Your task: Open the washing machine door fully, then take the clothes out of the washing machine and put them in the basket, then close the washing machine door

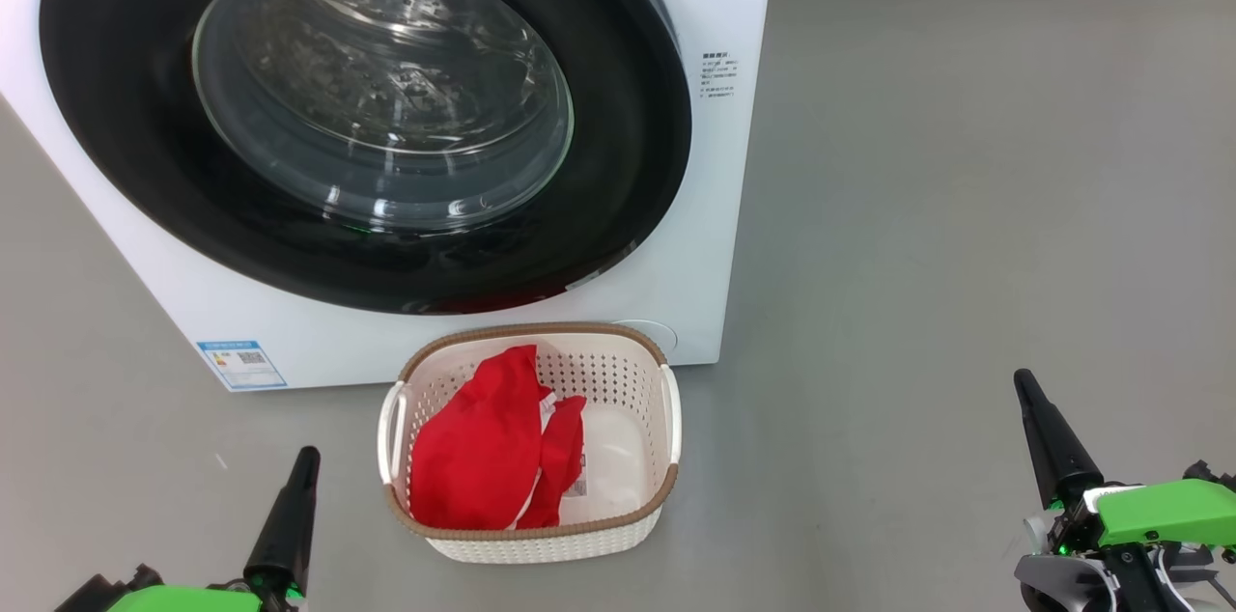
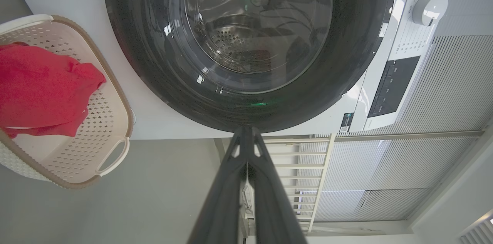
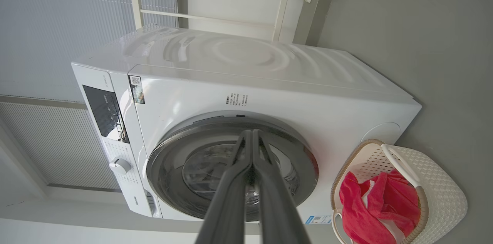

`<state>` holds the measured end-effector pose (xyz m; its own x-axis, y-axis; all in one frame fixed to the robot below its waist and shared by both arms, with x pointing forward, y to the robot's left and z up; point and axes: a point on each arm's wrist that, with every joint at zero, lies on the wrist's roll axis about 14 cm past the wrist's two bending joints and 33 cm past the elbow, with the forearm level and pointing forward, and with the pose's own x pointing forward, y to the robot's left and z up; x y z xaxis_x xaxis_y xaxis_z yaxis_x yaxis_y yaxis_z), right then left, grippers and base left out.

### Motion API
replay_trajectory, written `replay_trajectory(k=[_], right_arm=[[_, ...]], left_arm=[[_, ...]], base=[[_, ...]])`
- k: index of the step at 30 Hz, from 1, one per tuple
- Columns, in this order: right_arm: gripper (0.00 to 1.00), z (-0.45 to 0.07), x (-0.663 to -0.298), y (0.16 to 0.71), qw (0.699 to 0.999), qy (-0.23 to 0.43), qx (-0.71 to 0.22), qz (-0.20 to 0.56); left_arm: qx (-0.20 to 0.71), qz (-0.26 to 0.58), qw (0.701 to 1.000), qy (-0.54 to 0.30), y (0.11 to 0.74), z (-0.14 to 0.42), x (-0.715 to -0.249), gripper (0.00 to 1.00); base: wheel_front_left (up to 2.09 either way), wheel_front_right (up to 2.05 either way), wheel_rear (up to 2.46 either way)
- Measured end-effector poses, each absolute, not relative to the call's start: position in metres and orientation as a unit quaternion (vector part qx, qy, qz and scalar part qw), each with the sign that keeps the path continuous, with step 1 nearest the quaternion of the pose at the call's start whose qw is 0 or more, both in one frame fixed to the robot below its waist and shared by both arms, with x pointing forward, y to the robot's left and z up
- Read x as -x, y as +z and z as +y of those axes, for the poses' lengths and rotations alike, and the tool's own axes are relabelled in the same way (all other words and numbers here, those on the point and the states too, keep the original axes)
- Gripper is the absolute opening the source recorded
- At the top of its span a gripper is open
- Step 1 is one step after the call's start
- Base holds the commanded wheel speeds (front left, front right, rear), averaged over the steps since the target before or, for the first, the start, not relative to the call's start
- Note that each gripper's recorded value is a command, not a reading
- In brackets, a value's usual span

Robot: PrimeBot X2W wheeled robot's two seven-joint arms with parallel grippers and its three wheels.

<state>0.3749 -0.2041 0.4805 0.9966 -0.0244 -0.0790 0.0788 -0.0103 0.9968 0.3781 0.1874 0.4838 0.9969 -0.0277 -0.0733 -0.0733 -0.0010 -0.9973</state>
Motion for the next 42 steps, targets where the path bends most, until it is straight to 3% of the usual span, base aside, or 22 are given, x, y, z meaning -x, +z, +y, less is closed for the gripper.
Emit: replay_trajectory(k=[42], right_arm=[[0.00,-0.2056,-0.3748,0.4803,0.703,-0.038,-0.710,0.018]], left_arm=[[0.708,0.036,0.706,0.016,0.4837,0.1874,-0.3781,0.00]], base=[[0.00,0.00,0.00]])
